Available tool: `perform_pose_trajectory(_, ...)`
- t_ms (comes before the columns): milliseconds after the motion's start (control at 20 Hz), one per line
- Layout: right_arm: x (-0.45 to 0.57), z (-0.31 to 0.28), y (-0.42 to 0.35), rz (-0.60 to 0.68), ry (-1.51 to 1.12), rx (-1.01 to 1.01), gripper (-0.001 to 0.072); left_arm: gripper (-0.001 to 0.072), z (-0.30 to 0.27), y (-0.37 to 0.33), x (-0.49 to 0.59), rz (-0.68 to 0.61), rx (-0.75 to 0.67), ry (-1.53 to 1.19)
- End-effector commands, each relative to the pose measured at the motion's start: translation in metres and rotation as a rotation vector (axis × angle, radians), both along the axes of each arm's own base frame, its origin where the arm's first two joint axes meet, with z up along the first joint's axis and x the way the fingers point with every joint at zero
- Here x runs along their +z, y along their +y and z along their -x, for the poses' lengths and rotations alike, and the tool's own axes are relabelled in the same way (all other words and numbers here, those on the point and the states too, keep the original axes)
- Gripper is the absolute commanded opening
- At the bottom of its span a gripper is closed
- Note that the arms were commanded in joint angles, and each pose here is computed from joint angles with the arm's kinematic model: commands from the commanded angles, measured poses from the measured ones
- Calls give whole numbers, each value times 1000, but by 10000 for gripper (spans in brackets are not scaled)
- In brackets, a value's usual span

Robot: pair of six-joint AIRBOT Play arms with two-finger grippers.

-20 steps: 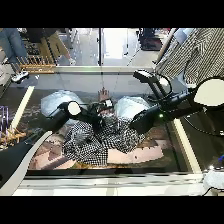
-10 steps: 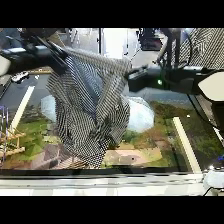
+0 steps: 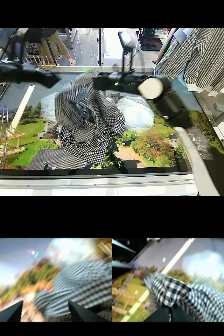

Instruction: Fold the clothes and pants, and hang the long-sleeved shirts on hangers.

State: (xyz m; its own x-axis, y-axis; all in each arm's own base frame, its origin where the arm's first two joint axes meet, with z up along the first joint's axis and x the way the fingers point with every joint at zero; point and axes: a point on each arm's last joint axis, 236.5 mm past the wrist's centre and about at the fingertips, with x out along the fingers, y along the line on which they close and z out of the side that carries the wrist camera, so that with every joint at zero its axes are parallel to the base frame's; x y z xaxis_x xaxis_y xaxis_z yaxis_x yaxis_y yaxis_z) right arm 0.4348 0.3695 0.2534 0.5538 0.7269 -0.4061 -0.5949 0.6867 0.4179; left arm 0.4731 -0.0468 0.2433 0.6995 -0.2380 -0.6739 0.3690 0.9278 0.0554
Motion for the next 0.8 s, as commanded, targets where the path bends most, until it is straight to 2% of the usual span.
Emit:
perform_pose_trajectory(0, -52, 9, 37, 37, 113, 45, 20, 575, 72, 183, -48, -209, 566, 312)
perform_pose_trajectory(150, -55, 16, 43, 73, 81, 80, 20, 580, 140, 296, -86, -106, 853, 420)
perform_pose_trajectory(250, -53, 16, 42, 87, 57, 90, 20, 580, 163, 338, -121, 54, 967, 404)
perform_pose_trajectory(400, -53, 9, 36, 107, 31, 84, 21, 580, 175, 358, -175, 175, 1006, 394)
perform_pose_trajectory(750, -50, 2, 32, 103, 14, 65, 22, 578, 139, 358, -246, 191, 947, 421)
